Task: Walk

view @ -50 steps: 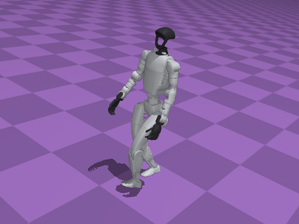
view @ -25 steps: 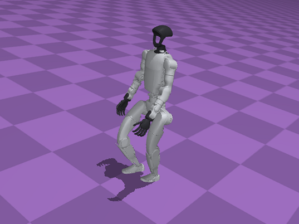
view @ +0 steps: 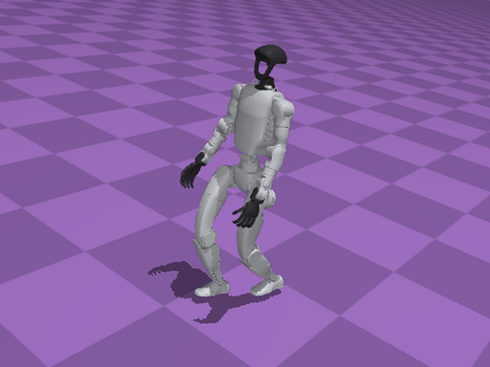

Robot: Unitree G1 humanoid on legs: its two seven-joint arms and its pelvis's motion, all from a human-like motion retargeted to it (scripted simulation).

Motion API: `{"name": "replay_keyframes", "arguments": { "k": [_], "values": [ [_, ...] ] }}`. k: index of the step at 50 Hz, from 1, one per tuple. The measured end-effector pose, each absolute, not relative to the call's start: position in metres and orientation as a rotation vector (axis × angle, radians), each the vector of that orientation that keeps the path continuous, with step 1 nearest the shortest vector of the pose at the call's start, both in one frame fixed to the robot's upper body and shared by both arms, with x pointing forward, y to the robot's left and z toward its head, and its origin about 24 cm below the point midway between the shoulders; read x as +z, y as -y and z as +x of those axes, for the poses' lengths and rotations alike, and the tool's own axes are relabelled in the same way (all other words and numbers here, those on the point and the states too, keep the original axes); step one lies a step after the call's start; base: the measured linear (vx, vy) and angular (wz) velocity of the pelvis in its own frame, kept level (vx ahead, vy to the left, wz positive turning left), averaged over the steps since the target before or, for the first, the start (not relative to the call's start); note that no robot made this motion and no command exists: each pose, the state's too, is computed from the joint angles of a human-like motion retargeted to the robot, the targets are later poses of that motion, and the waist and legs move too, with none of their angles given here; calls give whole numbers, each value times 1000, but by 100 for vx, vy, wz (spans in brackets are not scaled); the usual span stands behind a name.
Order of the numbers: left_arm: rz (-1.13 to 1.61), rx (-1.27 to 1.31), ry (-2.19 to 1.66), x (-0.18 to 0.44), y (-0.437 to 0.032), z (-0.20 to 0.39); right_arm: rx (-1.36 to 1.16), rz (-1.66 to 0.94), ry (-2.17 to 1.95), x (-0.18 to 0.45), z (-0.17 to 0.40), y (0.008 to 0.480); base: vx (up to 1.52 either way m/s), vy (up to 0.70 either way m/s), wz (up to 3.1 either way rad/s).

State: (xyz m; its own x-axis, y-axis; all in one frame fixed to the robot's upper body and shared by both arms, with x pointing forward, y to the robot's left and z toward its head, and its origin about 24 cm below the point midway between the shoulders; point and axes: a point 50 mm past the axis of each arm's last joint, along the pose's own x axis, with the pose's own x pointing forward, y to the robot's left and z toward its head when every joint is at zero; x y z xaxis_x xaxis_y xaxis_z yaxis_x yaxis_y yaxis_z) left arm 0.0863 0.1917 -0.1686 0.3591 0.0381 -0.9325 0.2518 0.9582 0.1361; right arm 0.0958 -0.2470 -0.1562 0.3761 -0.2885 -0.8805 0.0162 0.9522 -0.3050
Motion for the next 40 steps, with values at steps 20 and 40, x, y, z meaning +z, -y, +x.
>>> {"name": "replay_keyframes", "arguments": {
  "k": [20, 40],
  "values": [
    [282, 7, -1097, -157, -216, 107, -124, -300, -1110, -151, 125, 237, 0, 0, 0],
    [254, -18, -1048, -155, -205, 115, -60, -269, -1128, -156, 116, 225, 0, 0, -2]
  ]
}}
